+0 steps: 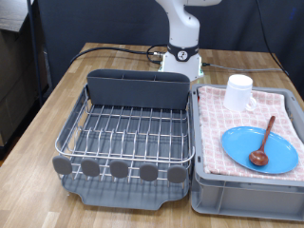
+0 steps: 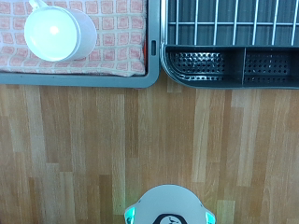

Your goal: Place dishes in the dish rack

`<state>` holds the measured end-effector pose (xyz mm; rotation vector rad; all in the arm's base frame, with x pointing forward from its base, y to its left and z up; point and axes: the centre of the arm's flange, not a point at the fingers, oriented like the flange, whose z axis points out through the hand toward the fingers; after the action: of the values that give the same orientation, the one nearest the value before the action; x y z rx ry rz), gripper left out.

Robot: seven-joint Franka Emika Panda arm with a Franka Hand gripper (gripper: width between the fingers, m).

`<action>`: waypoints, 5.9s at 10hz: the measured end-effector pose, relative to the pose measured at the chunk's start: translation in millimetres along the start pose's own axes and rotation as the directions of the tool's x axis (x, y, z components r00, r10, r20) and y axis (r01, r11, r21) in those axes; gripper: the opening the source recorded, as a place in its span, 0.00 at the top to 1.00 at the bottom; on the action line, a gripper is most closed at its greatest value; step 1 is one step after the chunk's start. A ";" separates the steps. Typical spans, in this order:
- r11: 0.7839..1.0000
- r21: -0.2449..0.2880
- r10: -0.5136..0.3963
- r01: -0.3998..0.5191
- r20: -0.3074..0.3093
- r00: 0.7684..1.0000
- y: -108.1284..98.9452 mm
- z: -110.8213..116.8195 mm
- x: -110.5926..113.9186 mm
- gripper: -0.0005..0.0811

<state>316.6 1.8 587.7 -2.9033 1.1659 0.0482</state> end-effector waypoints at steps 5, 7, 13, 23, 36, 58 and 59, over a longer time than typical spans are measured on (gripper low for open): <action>0.994 0.010 0.106 -0.106 -0.018 0.994 -41.8 -0.6 2.3 0.01; 0.973 0.076 0.222 -0.219 -0.033 0.974 -75.4 0.8 5.2 0.01; 0.943 0.072 0.326 -0.323 -0.032 0.945 -110.4 12.2 7.9 0.01; 0.920 0.014 0.392 -0.392 -0.084 0.916 -202.2 31.1 -2.8 0.01; 0.951 0.136 0.301 -0.278 -0.204 0.931 -249.8 142.6 -50.2 0.01; 0.910 0.156 0.405 -0.384 -0.136 0.904 -284.3 344.1 0.6 0.01; 0.909 0.155 0.409 -0.388 -0.139 0.902 -284.0 349.3 -0.5 0.01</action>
<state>504.3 215.4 238.6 -2.5536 1.7089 -0.2623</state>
